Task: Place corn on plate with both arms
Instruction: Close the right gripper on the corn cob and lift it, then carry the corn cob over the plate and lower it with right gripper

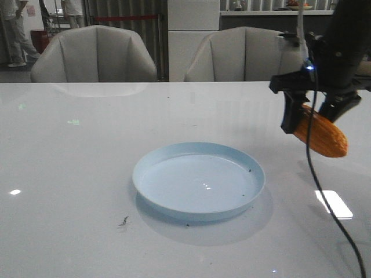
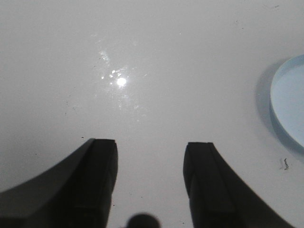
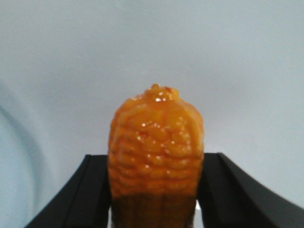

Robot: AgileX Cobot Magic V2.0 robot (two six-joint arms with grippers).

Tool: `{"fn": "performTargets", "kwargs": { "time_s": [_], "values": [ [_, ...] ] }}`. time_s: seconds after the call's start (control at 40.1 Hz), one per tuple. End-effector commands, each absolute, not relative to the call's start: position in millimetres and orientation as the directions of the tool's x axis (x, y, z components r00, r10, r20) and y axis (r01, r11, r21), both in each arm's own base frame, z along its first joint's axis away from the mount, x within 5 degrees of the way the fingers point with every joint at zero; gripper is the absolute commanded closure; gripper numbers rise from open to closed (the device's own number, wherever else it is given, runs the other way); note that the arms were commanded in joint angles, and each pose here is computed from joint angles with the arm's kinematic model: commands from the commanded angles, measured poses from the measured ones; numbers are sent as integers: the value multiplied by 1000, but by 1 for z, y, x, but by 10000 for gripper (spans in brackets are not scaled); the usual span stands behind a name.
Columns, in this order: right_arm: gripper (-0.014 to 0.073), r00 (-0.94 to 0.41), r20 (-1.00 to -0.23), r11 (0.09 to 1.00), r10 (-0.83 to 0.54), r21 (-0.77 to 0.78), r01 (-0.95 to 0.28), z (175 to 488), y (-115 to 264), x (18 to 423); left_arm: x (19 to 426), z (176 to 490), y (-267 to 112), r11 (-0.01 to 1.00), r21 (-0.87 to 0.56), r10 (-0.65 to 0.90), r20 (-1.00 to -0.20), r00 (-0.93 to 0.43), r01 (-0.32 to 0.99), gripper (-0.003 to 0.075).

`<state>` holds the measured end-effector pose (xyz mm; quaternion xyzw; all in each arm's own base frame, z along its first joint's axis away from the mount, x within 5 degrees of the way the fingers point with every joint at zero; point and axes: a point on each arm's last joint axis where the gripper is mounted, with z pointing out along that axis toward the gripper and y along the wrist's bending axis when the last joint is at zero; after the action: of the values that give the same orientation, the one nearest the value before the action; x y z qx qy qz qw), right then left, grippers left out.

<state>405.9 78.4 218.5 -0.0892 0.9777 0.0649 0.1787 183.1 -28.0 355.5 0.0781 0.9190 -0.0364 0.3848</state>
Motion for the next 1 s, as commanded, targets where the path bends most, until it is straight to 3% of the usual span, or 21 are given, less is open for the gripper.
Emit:
{"fn": "performTargets", "kwargs": {
  "time_s": [0.0,0.274,0.623,0.748,0.922,0.972],
  "values": [
    [411,-847,-478,945,-234,93,-314,268,111,399,183,372,-29,986,-29,80,-785,-615,165,337],
    [411,-771,-492,858,-404,89,-506,273,192,371,183,372,-29,986,-30,79,-785,-615,165,337],
    [393,-749,-427,800,-506,94,-593,240,238,356,183,372,-29,986,-31,78,-785,-615,165,337],
    [267,-754,-404,797,-517,95,-597,229,242,357,183,372,-29,986,-31,78,-785,-615,165,337],
    [-18,-712,-441,788,-546,19,-615,229,240,364,183,372,-29,986,-31,78,-785,-615,165,337],
    [-34,-700,-448,784,-556,-4,-620,229,239,365,183,372,-29,986,-31,78,-785,-615,165,337]
  ]
}}
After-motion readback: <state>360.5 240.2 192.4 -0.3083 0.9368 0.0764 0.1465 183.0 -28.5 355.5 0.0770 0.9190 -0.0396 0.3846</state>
